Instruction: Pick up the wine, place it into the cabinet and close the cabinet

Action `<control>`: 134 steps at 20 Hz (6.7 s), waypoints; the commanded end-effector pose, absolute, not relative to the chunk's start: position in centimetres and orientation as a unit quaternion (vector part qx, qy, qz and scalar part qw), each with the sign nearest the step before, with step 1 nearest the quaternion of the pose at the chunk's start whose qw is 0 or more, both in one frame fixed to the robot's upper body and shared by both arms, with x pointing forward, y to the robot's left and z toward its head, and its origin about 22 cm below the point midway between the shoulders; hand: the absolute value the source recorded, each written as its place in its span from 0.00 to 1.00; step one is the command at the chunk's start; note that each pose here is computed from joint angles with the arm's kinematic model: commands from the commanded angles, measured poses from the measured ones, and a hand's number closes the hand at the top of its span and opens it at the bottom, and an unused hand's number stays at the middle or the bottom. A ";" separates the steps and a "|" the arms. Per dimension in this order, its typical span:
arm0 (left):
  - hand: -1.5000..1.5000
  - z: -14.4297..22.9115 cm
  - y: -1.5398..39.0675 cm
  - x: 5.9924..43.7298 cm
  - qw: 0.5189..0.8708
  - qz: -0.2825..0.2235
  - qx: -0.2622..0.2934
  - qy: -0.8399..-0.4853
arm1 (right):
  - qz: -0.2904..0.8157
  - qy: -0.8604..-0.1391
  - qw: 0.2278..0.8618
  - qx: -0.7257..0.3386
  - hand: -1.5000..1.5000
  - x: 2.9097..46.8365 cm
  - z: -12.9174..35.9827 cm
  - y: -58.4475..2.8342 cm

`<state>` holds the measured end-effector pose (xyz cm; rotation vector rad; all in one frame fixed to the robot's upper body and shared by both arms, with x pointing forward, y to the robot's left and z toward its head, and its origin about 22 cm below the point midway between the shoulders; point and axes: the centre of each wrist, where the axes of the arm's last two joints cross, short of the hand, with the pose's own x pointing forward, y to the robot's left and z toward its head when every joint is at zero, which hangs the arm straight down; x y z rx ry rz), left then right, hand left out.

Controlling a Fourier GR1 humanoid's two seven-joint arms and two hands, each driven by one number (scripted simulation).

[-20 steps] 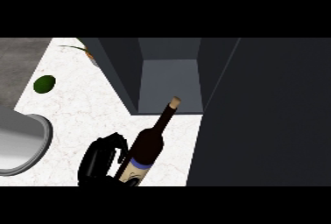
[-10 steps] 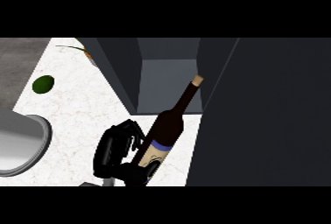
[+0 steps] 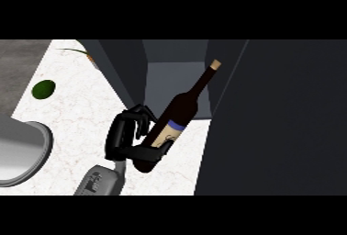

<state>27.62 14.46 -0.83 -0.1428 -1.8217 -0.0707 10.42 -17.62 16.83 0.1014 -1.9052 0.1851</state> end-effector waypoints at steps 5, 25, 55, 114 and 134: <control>1.00 -1.8 13.7 30.8 0.616 -0.046 -0.057 -0.784 | 0.060 -0.818 0.565 0.089 0.00 6.5 21.0 -19.3; 1.00 0.4 9.9 38.1 0.640 -0.030 -0.049 -0.766 | 0.054 -0.829 0.546 0.111 0.00 7.6 19.3 -18.6; 1.00 1.4 12.1 42.5 0.665 -0.020 0.098 -0.740 | 0.074 -0.826 0.543 0.128 0.00 7.4 17.7 -18.9; 0.00 3.1 8.8 39.8 0.607 0.007 -0.222 -0.763 | 0.057 -0.816 0.570 0.074 0.00 6.0 18.6 -20.0; 0.00 -1.5 13.8 25.6 0.621 0.053 -0.239 -0.745 | 0.090 -0.821 0.561 0.057 0.00 6.0 19.1 -20.6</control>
